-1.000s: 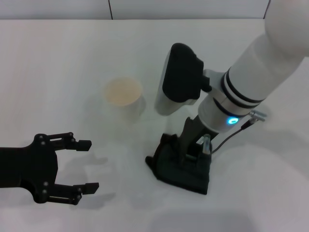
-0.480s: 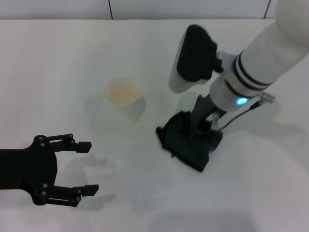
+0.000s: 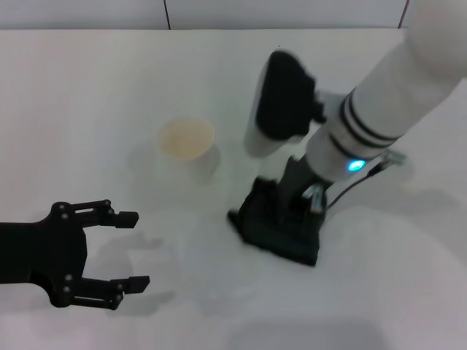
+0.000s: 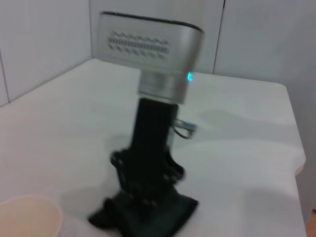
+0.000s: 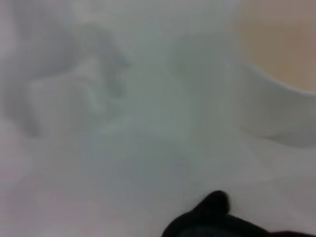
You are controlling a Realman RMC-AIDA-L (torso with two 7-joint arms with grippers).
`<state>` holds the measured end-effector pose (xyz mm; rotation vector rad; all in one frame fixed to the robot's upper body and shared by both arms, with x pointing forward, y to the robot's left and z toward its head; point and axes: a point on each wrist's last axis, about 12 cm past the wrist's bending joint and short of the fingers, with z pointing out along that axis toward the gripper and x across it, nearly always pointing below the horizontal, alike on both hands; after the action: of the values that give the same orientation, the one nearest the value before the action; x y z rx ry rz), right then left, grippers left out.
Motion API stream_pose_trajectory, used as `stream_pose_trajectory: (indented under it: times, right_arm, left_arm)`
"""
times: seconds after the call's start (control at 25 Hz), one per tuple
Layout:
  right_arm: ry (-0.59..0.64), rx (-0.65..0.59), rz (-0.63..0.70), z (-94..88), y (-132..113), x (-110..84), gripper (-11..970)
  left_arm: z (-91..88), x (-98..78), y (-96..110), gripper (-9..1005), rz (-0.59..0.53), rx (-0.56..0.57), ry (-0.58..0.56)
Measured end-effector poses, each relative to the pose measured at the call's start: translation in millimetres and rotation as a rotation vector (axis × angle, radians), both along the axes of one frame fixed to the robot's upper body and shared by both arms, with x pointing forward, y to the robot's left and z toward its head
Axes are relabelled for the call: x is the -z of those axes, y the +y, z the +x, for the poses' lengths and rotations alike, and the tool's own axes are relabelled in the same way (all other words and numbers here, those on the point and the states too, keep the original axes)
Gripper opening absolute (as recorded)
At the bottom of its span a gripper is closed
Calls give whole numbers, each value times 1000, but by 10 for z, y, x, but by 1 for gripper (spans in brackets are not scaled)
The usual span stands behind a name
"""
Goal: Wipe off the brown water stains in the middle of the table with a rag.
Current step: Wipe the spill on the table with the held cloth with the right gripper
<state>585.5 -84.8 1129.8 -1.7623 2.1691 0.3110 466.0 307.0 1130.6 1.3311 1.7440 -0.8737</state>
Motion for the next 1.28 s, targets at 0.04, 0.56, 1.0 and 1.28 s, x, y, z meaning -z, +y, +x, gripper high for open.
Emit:
stream_pose_trajectory:
  times: [0.04,0.56,1.0,1.28]
  right_arm:
    - [0,0,0,0,0,0,72]
    - [-7,-20,38,24,74,18,78]
    - [-43,25,37,150,-329,-79,83]
    - [-48,84,51,117,-871,-120,87]
  left_arm:
    - [2,-1,0,874,0,-1,-1]
    - [19,-9,-5,874,-1,-2,-6]
    - [0,-26,67,874,-31,-38,-24]
    - [10,-38,66,874,-39,-42,-32]
